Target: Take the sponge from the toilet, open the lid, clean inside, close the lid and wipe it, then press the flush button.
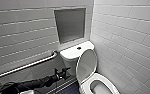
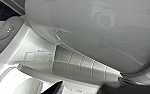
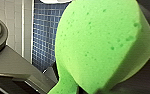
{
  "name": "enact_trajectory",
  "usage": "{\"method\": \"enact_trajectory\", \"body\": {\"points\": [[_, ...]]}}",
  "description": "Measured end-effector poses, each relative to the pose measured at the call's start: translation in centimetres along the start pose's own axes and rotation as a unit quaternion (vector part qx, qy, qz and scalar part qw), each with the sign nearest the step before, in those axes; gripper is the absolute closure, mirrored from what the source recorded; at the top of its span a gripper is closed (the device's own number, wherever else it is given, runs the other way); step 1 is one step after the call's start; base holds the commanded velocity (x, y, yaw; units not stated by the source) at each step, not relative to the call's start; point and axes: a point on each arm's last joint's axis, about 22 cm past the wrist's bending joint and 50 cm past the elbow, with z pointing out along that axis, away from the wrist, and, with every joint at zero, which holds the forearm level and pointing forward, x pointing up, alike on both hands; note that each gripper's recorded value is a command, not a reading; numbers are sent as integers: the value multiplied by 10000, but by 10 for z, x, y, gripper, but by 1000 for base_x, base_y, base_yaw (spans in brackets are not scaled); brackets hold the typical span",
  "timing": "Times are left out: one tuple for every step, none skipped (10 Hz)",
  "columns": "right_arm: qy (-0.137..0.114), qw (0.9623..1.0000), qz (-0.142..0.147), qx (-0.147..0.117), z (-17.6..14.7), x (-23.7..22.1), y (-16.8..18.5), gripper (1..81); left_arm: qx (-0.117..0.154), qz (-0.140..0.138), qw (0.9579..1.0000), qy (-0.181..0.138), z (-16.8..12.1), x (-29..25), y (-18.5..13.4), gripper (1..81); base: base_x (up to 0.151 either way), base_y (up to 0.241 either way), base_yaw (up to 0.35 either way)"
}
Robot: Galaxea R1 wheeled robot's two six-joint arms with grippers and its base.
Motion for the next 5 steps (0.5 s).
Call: {"method": "enact_trajectory", "body": {"points": [[-6,10000,-2,-1,0,0,0,811,179,266,9995,3,-26,5,-18,10,0,0,0],[-10,10000,-33,-13,-1,1,2,811,428,699,9966,-20,-52,10,-35,10,0,0,0],[-22,9999,-103,-36,-2,2,4,811,553,1328,9892,-290,-66,-9,-46,10,0,0,0],[-33,9998,-169,-62,-4,4,8,811,520,1857,9788,-693,-75,-44,-62,10,0,0,0],[-81,9996,-284,-37,-5,3,9,811,673,2299,9661,-963,-94,-66,-99,10,0,0,0]]}}
